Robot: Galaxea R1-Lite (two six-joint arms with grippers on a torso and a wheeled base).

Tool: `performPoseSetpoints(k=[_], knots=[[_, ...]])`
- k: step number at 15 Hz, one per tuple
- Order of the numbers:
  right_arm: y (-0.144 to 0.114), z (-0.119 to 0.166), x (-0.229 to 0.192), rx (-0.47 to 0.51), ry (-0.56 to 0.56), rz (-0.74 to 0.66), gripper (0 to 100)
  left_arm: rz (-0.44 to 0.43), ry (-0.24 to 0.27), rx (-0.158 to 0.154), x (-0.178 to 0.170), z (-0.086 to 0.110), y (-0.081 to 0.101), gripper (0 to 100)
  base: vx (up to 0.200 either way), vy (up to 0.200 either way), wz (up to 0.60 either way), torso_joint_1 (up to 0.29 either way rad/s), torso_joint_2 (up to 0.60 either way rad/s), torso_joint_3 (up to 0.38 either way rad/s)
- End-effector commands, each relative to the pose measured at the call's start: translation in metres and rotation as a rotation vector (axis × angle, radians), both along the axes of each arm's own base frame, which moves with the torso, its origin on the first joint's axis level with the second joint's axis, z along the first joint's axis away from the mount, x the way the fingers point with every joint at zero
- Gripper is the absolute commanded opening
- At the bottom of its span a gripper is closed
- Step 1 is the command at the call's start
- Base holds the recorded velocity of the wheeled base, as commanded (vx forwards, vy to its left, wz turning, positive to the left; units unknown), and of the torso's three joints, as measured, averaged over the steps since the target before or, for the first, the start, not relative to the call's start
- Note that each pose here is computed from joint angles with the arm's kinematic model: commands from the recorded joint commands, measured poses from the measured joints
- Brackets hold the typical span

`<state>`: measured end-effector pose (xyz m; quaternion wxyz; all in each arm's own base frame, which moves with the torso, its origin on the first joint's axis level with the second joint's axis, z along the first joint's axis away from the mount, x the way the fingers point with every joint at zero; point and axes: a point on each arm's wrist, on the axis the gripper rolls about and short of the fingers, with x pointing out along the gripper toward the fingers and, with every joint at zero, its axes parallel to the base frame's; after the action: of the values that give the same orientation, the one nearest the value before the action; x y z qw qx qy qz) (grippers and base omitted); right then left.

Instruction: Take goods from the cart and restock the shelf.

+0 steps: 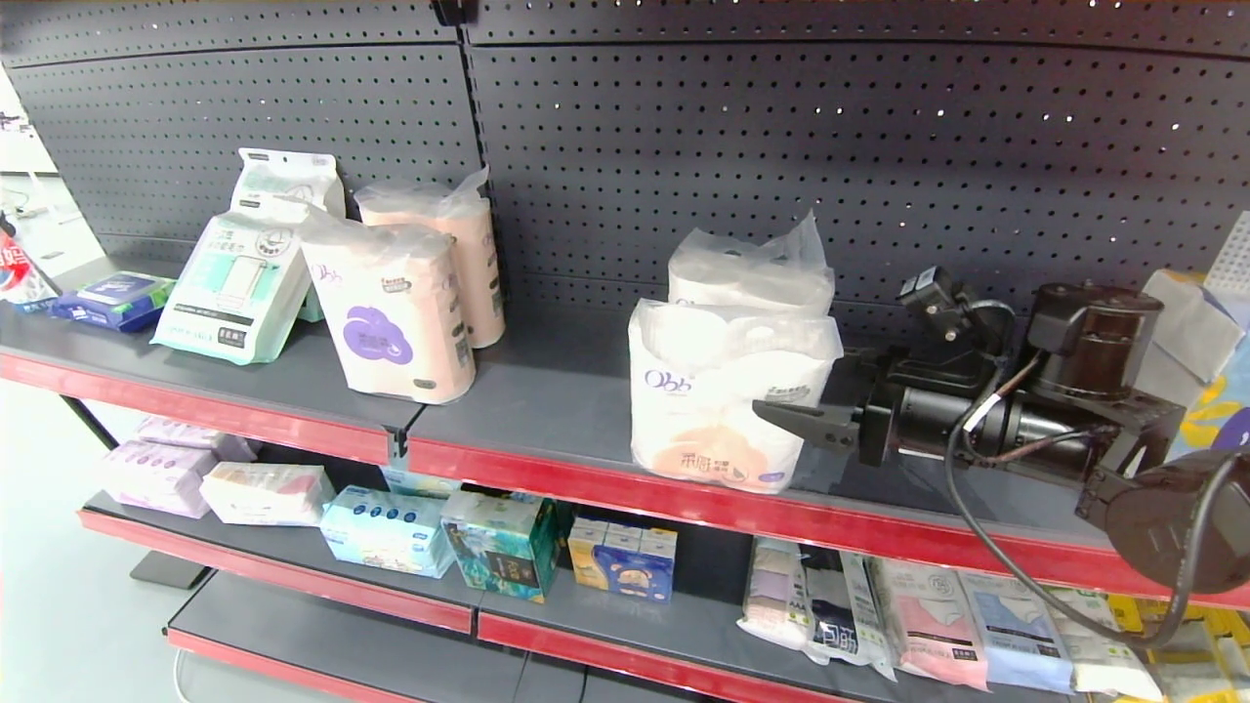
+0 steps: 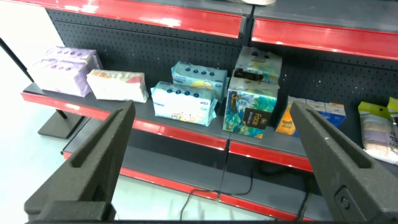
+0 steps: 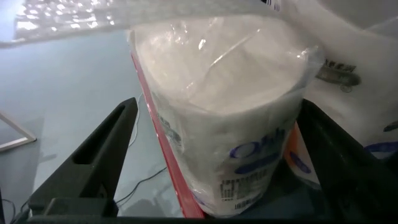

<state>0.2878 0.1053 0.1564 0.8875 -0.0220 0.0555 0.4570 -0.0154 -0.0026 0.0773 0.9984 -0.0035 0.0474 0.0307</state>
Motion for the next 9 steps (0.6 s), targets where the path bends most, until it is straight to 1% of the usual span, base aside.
performPoseSetpoints(k=[1, 3, 6, 9], knots=[[-0.005, 0.009, -0.008, 0.008, -0.028, -0.009, 100, 0.000, 0.002, 0.000, 0.000, 0.000, 0.000, 100, 0.000, 0.000, 0.00, 0.000, 0.00, 0.000], [-0.008, 0.012, -0.014, 0.010, -0.034, -0.011, 100, 0.000, 0.002, 0.000, 0.000, 0.000, 0.000, 100, 0.000, 0.000, 0.00, 0.000, 0.00, 0.000], [-0.021, 0.022, -0.020, 0.015, -0.049, -0.046, 100, 0.000, 0.002, 0.000, 0.000, 0.000, 0.000, 100, 0.000, 0.000, 0.00, 0.000, 0.00, 0.000], [-0.028, 0.030, -0.028, 0.019, -0.062, -0.061, 100, 0.000, 0.002, 0.000, 0.000, 0.000, 0.000, 100, 0.000, 0.000, 0.00, 0.000, 0.00, 0.000]])
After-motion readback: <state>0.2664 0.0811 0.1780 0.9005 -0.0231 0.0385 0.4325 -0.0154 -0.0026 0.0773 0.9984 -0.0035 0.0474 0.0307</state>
